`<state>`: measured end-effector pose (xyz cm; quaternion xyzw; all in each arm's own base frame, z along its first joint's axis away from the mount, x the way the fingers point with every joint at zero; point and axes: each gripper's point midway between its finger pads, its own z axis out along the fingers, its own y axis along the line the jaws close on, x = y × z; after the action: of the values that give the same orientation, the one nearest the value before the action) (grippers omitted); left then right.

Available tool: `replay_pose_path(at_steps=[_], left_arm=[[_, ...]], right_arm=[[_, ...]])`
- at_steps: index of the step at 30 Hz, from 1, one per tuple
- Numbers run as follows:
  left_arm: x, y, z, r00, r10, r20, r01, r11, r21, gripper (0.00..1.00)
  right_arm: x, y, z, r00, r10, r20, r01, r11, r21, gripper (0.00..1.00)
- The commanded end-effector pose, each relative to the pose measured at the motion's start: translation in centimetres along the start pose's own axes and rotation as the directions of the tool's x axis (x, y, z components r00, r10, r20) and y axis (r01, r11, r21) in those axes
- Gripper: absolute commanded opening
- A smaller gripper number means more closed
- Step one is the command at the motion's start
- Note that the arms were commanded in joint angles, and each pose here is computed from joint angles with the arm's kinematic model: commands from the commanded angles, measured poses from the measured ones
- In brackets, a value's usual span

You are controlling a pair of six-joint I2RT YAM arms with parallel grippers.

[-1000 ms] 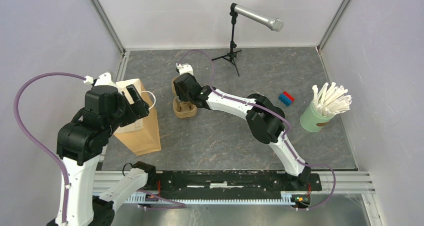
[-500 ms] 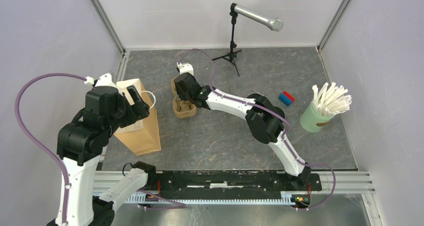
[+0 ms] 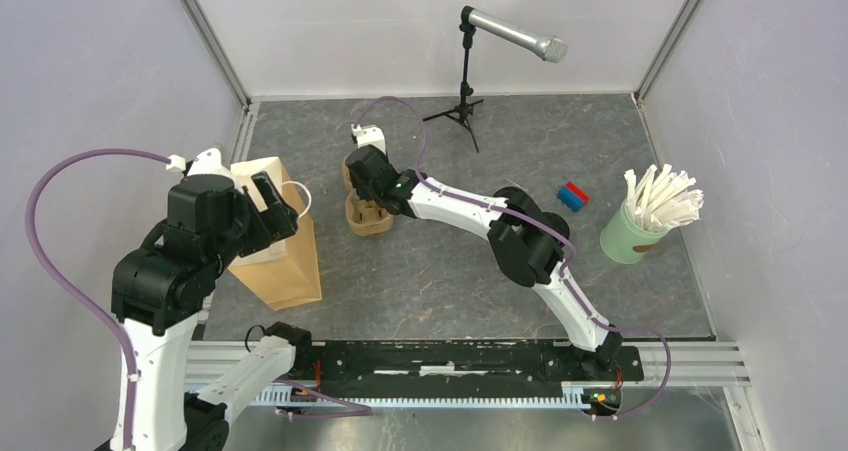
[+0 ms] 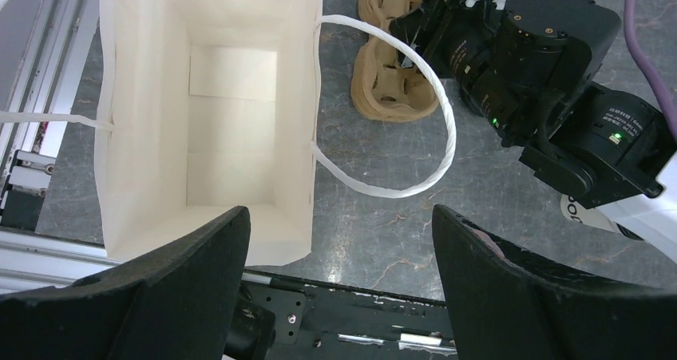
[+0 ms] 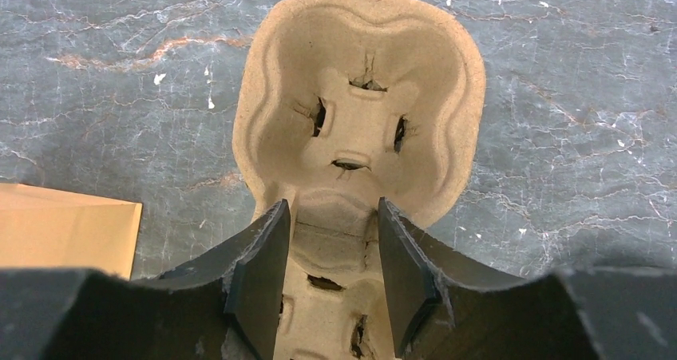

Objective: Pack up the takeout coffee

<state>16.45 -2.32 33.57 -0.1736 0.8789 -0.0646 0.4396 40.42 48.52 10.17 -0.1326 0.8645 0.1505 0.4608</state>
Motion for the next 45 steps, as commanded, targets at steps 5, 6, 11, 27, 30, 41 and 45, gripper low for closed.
replay_pose_path(at_steps=[5, 6, 11, 27, 30, 41, 45], left_arm=[[0.1, 0.0, -0.5, 1.000, -0.002, 0.015, 0.002, 1.000, 0.023, 0.90], [0.1, 0.1, -0.6, 1.000, -0.002, 0.015, 0.002, 1.000, 0.022, 0.90], [0.0, 0.0, -0.7, 1.000, -0.005, 0.018, 0.004, 1.000, 0.022, 0.90], [-0.1, 0.1, -0.7, 1.000, 0.008, 0.020, -0.008, 1.000, 0.023, 0.90], [-0.1, 0.1, -0.7, 1.000, 0.011, 0.023, -0.011, 1.000, 0.023, 0.90], [-0.4, 0.1, -1.1, 0.999, 0.009, 0.040, -0.010, 0.999, 0.032, 0.91], [-0.4, -0.1, -0.9, 0.999, 0.005, 0.038, -0.006, 0.999, 0.036, 0.91]], right_arm=[[-0.6, 0.7, 0.2, 0.999, 0.014, 0.034, -0.015, 1.000, 0.011, 0.48], [-0.6, 0.7, 0.2, 0.999, 0.015, 0.035, -0.015, 1.000, 0.010, 0.47], [-0.4, 0.7, 0.3, 0.999, 0.009, 0.034, -0.010, 1.000, 0.011, 0.45], [-0.1, 0.6, 0.3, 0.999, -0.017, 0.044, 0.014, 0.999, 0.051, 0.51], [-0.4, 0.6, 0.2, 0.998, -0.027, 0.053, 0.024, 0.998, 0.057, 0.44], [-7.0, 1.8, -3.4, 0.977, 0.010, 0.211, -0.004, 1.000, -0.028, 0.37], [-8.7, 2.4, -4.2, 0.969, 0.029, 0.246, -0.011, 0.997, -0.077, 0.37]])
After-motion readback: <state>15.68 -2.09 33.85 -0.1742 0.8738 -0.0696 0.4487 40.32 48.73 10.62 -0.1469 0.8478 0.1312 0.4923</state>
